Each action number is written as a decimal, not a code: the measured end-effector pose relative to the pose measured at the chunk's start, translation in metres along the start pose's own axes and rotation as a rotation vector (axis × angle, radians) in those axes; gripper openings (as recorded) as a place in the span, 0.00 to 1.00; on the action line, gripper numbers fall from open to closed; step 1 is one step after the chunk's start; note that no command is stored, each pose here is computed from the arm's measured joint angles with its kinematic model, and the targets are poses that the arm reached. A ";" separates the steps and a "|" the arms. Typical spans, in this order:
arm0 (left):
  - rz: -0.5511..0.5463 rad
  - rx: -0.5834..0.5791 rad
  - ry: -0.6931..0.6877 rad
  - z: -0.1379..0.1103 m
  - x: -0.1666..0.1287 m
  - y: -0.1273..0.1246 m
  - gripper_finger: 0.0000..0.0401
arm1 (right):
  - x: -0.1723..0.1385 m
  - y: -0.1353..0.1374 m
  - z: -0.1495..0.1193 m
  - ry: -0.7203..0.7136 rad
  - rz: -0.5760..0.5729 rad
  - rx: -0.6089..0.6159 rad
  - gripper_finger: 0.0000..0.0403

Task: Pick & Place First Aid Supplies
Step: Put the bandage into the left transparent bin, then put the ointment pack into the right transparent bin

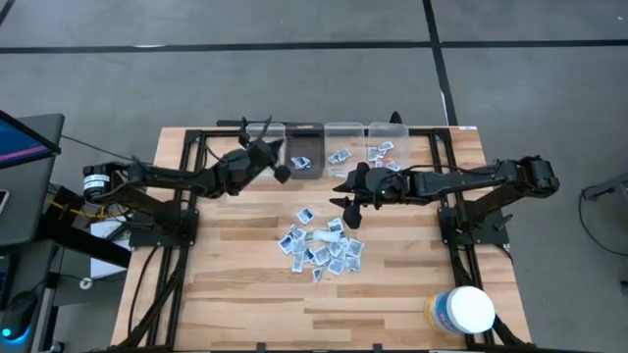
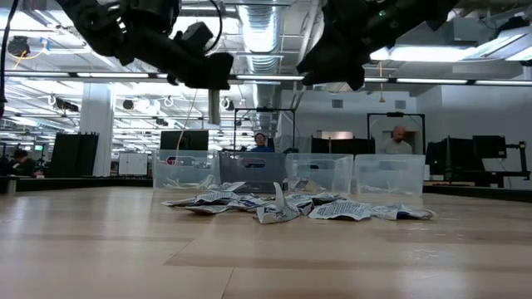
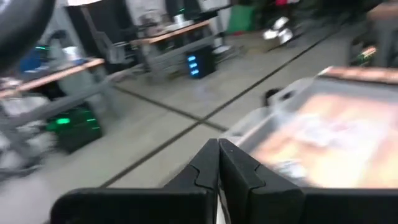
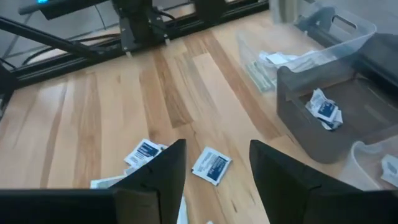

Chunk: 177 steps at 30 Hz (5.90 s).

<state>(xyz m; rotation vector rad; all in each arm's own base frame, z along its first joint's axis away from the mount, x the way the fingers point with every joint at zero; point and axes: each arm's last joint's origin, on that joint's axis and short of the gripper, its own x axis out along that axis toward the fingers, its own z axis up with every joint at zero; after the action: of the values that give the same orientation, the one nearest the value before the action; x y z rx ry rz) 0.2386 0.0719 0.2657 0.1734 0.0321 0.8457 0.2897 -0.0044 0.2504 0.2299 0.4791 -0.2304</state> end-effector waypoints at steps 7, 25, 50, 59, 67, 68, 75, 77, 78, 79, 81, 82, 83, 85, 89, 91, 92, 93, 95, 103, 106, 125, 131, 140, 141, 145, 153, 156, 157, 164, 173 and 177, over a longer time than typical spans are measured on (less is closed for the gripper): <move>0.108 0.090 0.102 -0.014 0.014 0.025 0.03 | 0.000 -0.001 -0.005 0.050 -0.014 -0.010 0.40; 0.172 0.046 0.162 -0.022 0.020 0.041 0.13 | 0.000 -0.003 -0.005 0.057 -0.019 -0.026 0.43; -1.312 -0.257 0.238 -0.014 -0.030 -0.024 0.12 | -0.001 0.006 -0.007 0.056 0.008 0.064 0.38; -1.289 -0.149 0.370 -0.046 -0.032 -0.065 0.13 | -0.006 0.025 -0.013 0.072 0.069 0.073 0.38; -1.323 0.128 0.329 -0.071 -0.043 -0.094 0.22 | -0.010 0.041 -0.020 0.086 0.100 0.084 0.35; -1.309 0.158 0.318 -0.073 -0.043 -0.095 0.24 | -0.011 0.043 -0.020 0.087 0.103 0.088 0.35; -1.190 0.368 0.222 -0.075 -0.038 -0.094 0.33 | -0.014 0.051 -0.023 0.095 0.129 0.081 0.32; -1.164 0.427 0.218 -0.079 -0.037 -0.094 0.35 | -0.014 0.053 -0.024 0.097 0.134 0.078 0.31; -1.163 0.442 0.221 -0.081 -0.036 -0.095 0.35 | -0.014 0.053 -0.024 0.098 0.135 0.077 0.31; -1.163 0.450 0.228 -0.083 -0.036 -0.096 0.35 | -0.014 0.053 -0.024 0.098 0.135 0.077 0.31; -1.173 0.458 0.256 -0.090 -0.036 -0.098 0.35 | -0.014 0.053 -0.024 0.099 0.134 0.077 0.31; -1.178 0.464 0.276 -0.095 -0.035 -0.100 0.35 | -0.014 0.053 -0.024 0.100 0.133 0.077 0.30; -1.182 0.468 0.289 -0.098 -0.035 -0.101 0.34 | -0.014 0.052 -0.024 0.100 0.131 0.078 0.30; -1.182 0.471 0.299 -0.102 -0.034 -0.102 0.34 | -0.014 0.052 -0.024 0.100 0.130 0.078 0.30; -1.157 0.484 0.309 -0.103 -0.034 -0.102 0.34 | -0.014 0.052 -0.024 0.100 0.130 0.078 0.30; -1.134 0.491 0.310 -0.101 -0.034 -0.100 0.34 | -0.014 0.052 -0.024 0.100 0.131 0.078 0.30; -1.116 0.496 0.308 -0.099 -0.034 -0.099 0.34 | -0.014 0.052 -0.024 0.100 0.130 0.078 0.30; -1.104 0.496 0.300 -0.097 -0.033 -0.099 0.33 | -0.014 0.052 -0.024 0.100 0.130 0.078 0.30; -1.085 0.496 0.288 -0.093 -0.033 -0.097 0.30 | -0.014 0.052 -0.024 0.100 0.130 0.078 0.30; -1.069 0.484 0.250 -0.081 -0.036 -0.092 0.05 | -0.014 0.052 -0.024 0.100 0.130 0.078 0.30; -1.072 0.475 0.285 -0.083 -0.037 -0.091 0.02 | -0.014 0.052 -0.024 0.099 0.130 0.078 0.30; -1.047 0.561 0.412 -0.095 -0.037 -0.083 0.36 | -0.014 0.052 -0.024 0.095 0.132 0.079 0.30; -1.042 0.563 0.428 -0.097 -0.036 -0.081 0.32 | -0.014 0.052 -0.023 0.094 0.132 0.079 0.30; -1.042 0.562 0.428 -0.097 -0.036 -0.081 0.03 | -0.014 0.052 -0.023 0.094 0.132 0.079 0.30; -1.042 0.562 0.428 -0.097 -0.036 -0.081 0.02 | -0.014 0.052 -0.023 0.094 0.132 0.079 0.30; -1.042 0.560 0.428 -0.096 -0.037 -0.082 0.02 | -0.014 0.052 -0.023 0.094 0.132 0.079 0.30; -0.996 0.453 0.303 -0.066 -0.038 -0.071 0.02 | -0.014 0.053 -0.022 0.080 0.139 0.083 0.30; -0.985 0.318 0.214 -0.044 -0.037 -0.060 0.01 | -0.014 0.053 -0.019 0.052 0.150 0.047 0.30; -0.991 0.261 0.193 -0.038 -0.036 -0.056 0.01 | -0.014 0.054 -0.018 0.038 0.155 0.021 0.30; -1.093 -0.041 0.193 -0.020 -0.030 -0.033 0.02 | -0.013 0.052 -0.007 -0.072 0.170 -0.094 0.30; -1.115 -0.046 0.193 -0.021 -0.030 -0.033 0.02 | -0.010 0.045 -0.002 -0.098 0.150 -0.086 0.30; -1.115 -0.044 0.192 -0.021 -0.030 -0.033 0.02 | -0.011 0.047 -0.003 -0.096 0.158 -0.090 0.30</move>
<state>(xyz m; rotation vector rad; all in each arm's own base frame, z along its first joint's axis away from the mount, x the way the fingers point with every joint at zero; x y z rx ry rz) 0.2408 0.0307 0.2388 0.0128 0.2649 -0.2530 0.2915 0.0428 0.2610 0.1667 0.3727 -0.0649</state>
